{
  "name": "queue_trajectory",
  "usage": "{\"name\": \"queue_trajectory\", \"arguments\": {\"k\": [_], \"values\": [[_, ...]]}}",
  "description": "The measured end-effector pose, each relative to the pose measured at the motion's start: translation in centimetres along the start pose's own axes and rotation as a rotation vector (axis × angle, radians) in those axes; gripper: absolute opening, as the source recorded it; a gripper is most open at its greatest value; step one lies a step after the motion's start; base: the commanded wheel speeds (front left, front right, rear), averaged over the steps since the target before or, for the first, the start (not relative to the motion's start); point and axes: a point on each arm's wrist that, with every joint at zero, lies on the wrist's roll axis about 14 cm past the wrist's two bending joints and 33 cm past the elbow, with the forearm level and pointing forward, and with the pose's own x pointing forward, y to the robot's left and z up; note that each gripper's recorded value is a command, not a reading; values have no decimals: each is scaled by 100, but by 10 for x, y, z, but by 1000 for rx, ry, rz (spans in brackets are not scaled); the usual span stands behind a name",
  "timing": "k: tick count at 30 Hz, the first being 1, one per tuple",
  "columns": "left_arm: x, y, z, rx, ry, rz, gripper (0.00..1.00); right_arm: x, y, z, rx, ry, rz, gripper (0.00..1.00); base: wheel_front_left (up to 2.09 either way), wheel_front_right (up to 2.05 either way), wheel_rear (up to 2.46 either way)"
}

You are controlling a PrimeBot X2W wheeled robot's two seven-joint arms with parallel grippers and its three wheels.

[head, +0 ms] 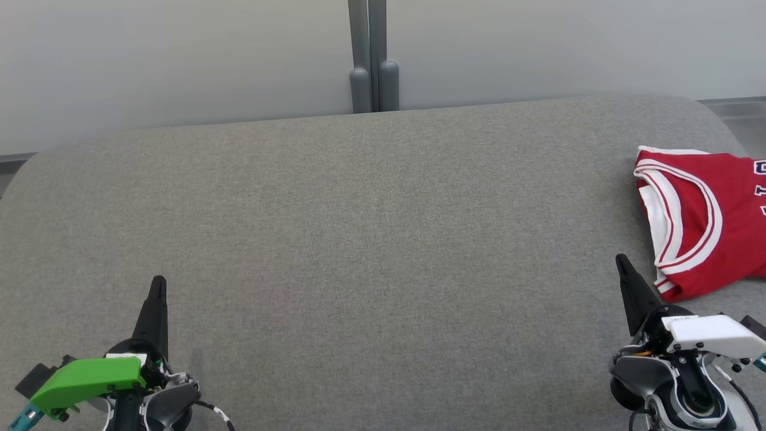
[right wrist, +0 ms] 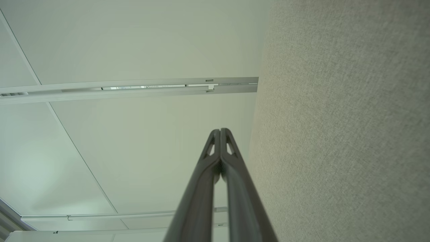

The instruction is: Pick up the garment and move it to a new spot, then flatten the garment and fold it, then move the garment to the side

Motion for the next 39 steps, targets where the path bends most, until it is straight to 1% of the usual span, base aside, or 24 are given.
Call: {"name": "queue_trajectory", "arguments": {"k": [39], "values": [[0, 0, 0, 0, 0, 0, 0, 0, 0, 0, 0, 0, 0, 0, 0, 0, 0]]}}
